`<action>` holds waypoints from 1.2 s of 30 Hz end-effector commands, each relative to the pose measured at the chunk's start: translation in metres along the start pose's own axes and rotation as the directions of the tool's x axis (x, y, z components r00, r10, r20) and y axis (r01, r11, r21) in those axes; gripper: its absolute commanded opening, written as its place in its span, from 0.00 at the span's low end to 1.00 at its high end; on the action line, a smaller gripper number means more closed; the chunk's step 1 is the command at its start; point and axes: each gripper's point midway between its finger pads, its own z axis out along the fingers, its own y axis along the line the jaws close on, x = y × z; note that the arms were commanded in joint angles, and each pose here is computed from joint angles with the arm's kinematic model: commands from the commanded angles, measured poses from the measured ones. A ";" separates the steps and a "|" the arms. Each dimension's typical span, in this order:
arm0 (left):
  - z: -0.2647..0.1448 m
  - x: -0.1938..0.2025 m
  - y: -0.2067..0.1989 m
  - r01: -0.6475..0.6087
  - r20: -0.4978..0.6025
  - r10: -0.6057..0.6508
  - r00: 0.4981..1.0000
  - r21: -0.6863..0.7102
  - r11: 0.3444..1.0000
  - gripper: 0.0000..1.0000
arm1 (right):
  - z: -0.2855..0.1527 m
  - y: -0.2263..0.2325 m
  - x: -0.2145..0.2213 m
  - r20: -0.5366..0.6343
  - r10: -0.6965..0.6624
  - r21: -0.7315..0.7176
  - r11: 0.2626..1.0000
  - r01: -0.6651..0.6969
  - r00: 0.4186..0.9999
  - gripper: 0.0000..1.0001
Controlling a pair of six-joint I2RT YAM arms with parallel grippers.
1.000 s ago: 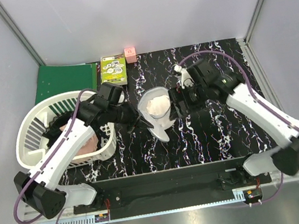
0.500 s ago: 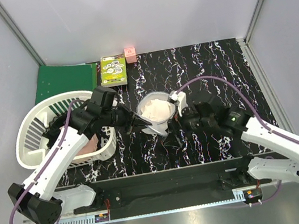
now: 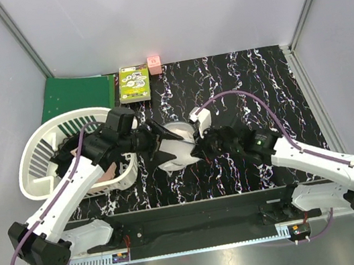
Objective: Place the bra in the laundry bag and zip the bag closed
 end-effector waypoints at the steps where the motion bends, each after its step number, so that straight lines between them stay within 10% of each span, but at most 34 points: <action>1: -0.013 0.017 0.009 -0.356 -0.048 0.360 0.932 0.087 0.931 0.94 | -0.033 0.013 -0.012 -0.010 0.047 -0.022 0.999 -0.048 0.999 0.00; 5: -0.022 0.013 0.009 -0.651 0.021 0.653 0.757 0.111 0.751 0.99 | -0.060 0.032 0.007 -0.109 0.068 -0.108 0.991 -0.080 0.992 0.00; 16: -0.020 -0.011 -0.013 -0.894 0.112 0.887 0.448 0.039 0.447 0.99 | -0.078 0.048 0.037 -0.262 0.076 -0.189 0.974 -0.128 0.962 0.00; 29: 0.009 0.027 0.016 -0.880 -0.081 0.931 0.357 0.306 0.364 0.97 | -0.067 0.029 0.022 -0.281 0.067 -0.280 0.948 -0.149 0.957 0.00; 36: 0.038 0.019 0.007 -0.857 -0.125 0.910 0.394 0.306 0.414 0.22 | -0.065 0.008 0.006 -0.253 0.109 -0.239 0.956 -0.172 0.961 0.05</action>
